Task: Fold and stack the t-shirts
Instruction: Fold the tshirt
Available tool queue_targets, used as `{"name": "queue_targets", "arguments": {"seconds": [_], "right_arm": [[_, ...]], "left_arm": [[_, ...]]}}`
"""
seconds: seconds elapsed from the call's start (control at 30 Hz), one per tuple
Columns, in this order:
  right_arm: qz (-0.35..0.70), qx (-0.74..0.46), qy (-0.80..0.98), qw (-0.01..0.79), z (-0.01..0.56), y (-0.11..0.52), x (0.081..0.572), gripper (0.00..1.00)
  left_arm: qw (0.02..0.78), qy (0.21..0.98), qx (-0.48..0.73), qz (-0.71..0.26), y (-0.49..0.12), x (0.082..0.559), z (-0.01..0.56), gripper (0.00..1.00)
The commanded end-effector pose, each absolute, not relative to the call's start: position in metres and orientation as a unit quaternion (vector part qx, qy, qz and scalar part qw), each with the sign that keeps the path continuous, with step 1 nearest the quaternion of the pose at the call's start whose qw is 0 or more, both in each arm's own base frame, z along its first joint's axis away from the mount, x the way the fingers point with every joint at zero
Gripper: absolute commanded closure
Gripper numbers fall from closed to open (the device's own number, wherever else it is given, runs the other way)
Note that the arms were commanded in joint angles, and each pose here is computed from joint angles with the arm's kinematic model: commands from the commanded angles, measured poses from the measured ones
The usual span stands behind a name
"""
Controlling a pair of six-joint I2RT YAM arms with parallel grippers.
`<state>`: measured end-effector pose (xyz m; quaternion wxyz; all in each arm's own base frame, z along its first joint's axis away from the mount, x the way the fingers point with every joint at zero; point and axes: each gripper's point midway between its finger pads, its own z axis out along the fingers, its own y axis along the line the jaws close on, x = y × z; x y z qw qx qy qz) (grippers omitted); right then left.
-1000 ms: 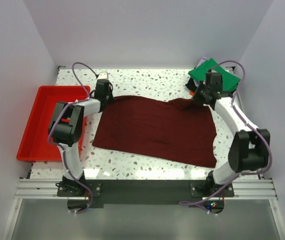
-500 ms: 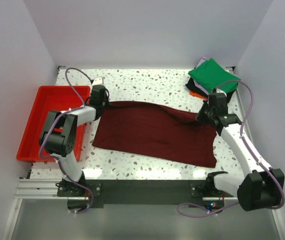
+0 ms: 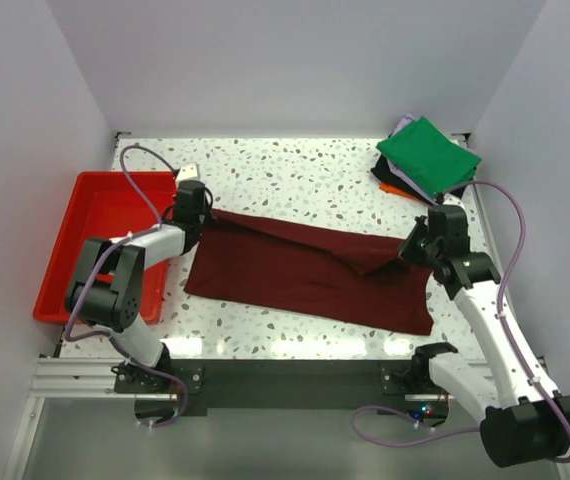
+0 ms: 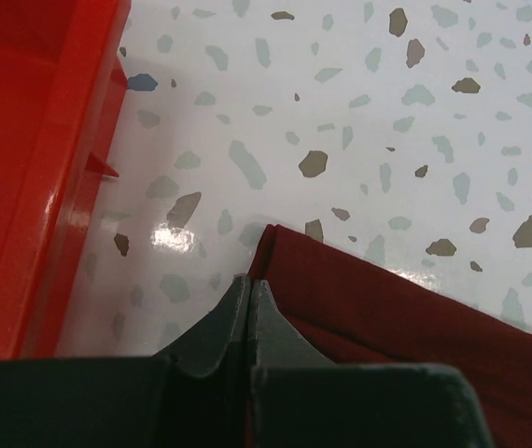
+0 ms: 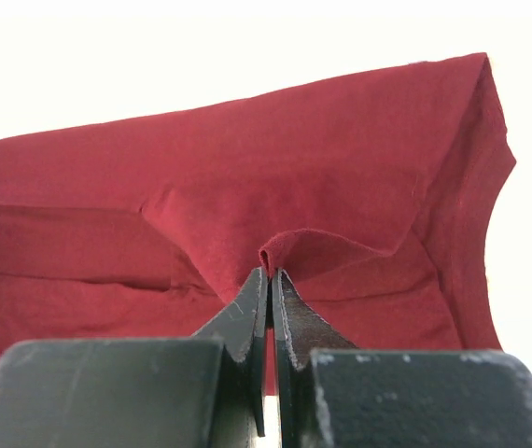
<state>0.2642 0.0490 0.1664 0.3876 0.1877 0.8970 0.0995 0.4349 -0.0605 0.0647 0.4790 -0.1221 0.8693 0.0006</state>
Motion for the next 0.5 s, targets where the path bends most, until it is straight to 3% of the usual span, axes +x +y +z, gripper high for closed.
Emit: {"name": "queue_targets", "arguments": {"seconds": [0.0,0.47], "right_arm": [[0.108,0.186,0.902,0.374,0.164,0.053,0.25,1.0],[0.119,0.18,0.904,0.37,0.163,0.054,0.231,1.0]], "left_arm": [[0.511,0.847,-0.15,0.002,-0.051,0.436,0.086,1.0],[0.508,0.846,-0.159,0.003,-0.045,0.416,0.085,1.0]]}}
